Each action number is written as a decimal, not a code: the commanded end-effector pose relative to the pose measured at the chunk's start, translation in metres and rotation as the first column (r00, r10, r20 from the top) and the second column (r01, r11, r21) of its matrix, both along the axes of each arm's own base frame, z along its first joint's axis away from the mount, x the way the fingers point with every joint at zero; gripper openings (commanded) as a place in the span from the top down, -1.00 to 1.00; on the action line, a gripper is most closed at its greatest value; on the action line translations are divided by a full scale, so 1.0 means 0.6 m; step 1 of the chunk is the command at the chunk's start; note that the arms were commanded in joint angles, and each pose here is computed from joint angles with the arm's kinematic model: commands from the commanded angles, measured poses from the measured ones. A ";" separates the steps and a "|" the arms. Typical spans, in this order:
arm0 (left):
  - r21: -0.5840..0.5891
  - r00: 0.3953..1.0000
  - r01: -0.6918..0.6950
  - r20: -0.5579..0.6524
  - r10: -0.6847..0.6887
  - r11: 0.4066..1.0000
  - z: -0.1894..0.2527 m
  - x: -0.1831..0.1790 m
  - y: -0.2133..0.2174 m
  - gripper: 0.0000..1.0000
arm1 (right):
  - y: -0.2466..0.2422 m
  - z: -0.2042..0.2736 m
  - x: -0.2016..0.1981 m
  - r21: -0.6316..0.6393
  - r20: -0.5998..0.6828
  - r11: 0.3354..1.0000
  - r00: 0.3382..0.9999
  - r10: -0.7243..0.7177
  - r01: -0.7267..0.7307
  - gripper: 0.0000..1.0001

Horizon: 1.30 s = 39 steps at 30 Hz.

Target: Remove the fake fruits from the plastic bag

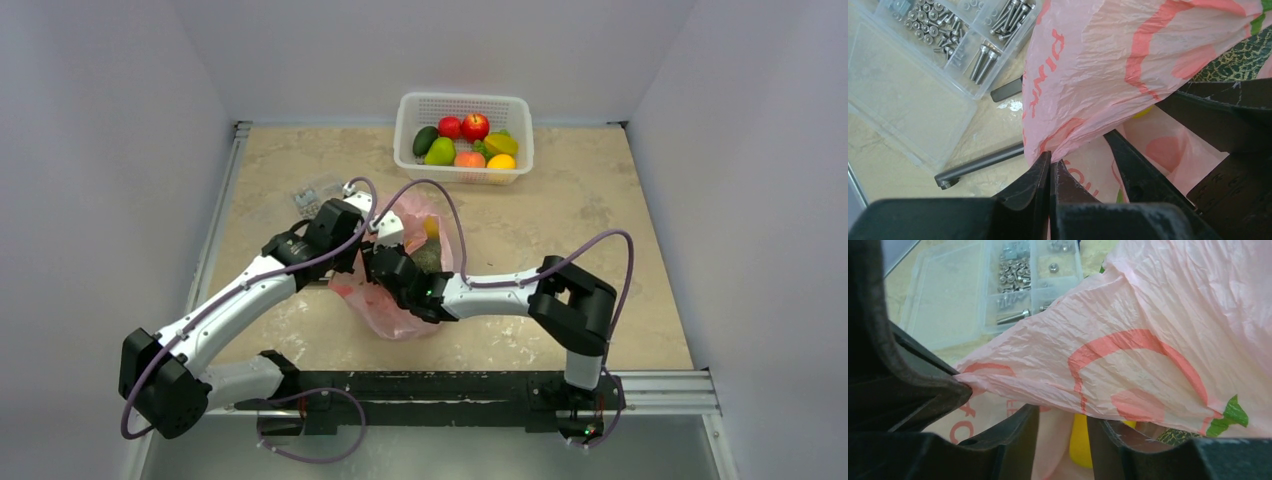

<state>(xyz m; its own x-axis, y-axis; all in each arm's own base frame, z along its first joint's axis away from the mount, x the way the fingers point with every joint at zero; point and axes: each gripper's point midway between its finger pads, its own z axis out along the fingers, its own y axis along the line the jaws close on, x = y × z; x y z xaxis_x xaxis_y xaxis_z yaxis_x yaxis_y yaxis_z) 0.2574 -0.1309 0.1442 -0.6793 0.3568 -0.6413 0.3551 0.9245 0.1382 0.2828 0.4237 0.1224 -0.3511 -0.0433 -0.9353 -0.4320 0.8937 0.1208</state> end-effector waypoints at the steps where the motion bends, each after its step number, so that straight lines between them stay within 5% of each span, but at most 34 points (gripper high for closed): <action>1: -0.033 0.992 0.124 0.020 -0.123 0.992 0.015 -0.007 -0.039 1.00 | -0.019 -0.012 0.033 -0.025 0.030 0.994 0.994 -0.103 0.103 0.16; 14: 0.036 0.997 0.078 -0.001 -0.078 0.996 -0.002 0.002 -0.023 1.00 | -0.051 -0.077 0.018 -0.072 0.011 0.995 0.998 -0.064 0.064 0.01; 28: -0.007 0.990 0.129 -0.047 -0.129 0.992 -0.016 -0.002 -0.047 1.00 | -0.051 -0.038 0.051 0.056 0.058 0.998 0.998 -0.029 0.025 -0.49; 39: -0.015 0.990 0.136 -0.039 -0.137 0.991 -0.012 -0.002 -0.048 1.00 | -0.039 -0.127 0.075 -0.055 0.001 0.998 1.000 -0.024 0.024 -0.47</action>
<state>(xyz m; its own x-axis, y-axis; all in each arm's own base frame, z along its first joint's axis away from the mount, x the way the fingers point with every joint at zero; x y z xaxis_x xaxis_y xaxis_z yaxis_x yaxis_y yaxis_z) 0.2500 -0.1511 0.1223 -0.6863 0.4417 -0.5778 0.4629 0.8781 0.1215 0.3221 0.3936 0.0463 -0.3625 -0.0776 -0.9288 -0.4017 0.9122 0.0806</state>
